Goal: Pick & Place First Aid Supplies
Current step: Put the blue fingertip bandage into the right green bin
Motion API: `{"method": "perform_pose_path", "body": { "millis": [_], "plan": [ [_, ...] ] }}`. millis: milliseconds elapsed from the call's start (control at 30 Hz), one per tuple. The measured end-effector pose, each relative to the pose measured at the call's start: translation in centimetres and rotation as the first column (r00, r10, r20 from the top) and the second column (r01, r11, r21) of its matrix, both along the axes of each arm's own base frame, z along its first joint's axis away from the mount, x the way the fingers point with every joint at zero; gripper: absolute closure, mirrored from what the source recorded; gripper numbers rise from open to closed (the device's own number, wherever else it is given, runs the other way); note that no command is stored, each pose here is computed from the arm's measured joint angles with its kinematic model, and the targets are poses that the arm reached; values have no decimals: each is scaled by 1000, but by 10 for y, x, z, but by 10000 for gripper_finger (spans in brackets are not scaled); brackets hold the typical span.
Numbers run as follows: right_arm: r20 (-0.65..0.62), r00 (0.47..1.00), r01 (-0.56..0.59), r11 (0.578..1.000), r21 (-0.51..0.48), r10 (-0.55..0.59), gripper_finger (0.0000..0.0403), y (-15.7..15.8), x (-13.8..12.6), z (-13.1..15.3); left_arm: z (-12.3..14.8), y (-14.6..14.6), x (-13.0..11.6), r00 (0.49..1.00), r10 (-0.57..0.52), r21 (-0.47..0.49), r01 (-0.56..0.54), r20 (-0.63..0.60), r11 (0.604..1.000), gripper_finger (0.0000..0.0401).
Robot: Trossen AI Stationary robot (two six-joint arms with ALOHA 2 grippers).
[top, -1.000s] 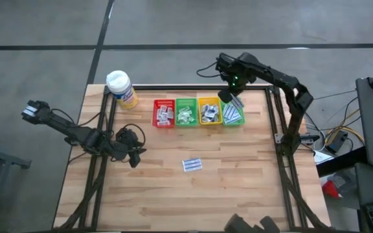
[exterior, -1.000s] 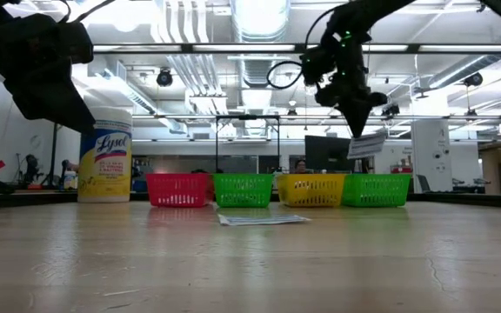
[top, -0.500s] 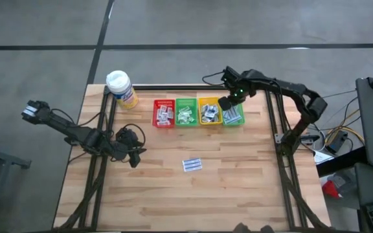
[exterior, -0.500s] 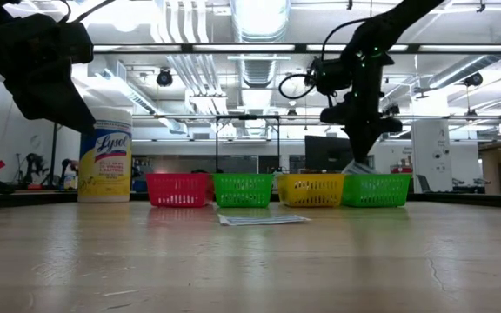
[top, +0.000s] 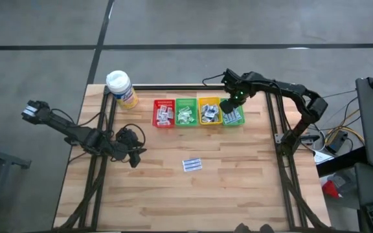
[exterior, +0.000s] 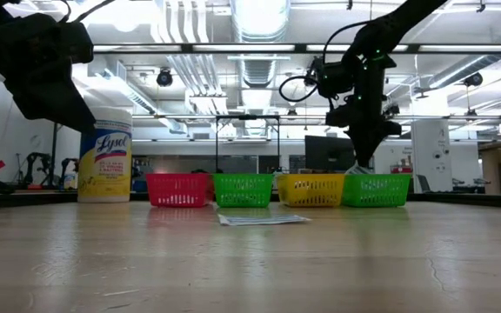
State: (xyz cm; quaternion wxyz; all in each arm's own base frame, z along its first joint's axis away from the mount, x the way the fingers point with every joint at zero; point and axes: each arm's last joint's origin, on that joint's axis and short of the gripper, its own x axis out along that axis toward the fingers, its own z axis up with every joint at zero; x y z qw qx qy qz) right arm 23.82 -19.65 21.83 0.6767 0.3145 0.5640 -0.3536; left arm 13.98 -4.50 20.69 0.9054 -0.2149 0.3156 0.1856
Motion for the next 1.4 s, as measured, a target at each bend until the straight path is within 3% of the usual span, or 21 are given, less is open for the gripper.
{"method": "perform_pose_path", "body": {
  "millis": [167,433,533,600,667,767,967,1167,1400],
  "plan": [
    [-6,999,-54,999,-4,54,375,0,0,0,0,0,0,1000,0,0,0,2,1000,263],
    [-17,998,-65,998,-9,65,302,-2,-2,0,0,0,0,1000,-1,0,1,2,1000,263],
    [-12,998,-62,997,38,62,288,2,-3,0,0,0,0,1000,-4,-2,4,2,1000,263],
    [69,987,-150,983,106,143,285,10,0,4,0,0,0,1000,-6,-4,6,1,1000,263],
    [196,945,-291,946,144,261,285,23,7,13,0,0,0,1000,-8,-4,8,0,1000,263],
    [339,842,-487,862,142,420,289,51,18,27,0,0,0,1000,-11,0,11,-1,1000,263],
    [395,588,-766,643,-7,706,305,121,42,45,0,0,0,1000,-26,17,26,-7,1000,263],
    [331,395,-874,461,-150,857,319,179,63,45,0,0,0,999,-31,21,31,-8,999,263],
    [281,246,-907,322,-271,928,325,220,82,36,0,0,0,999,-46,39,47,-14,998,263]
  ]
}}
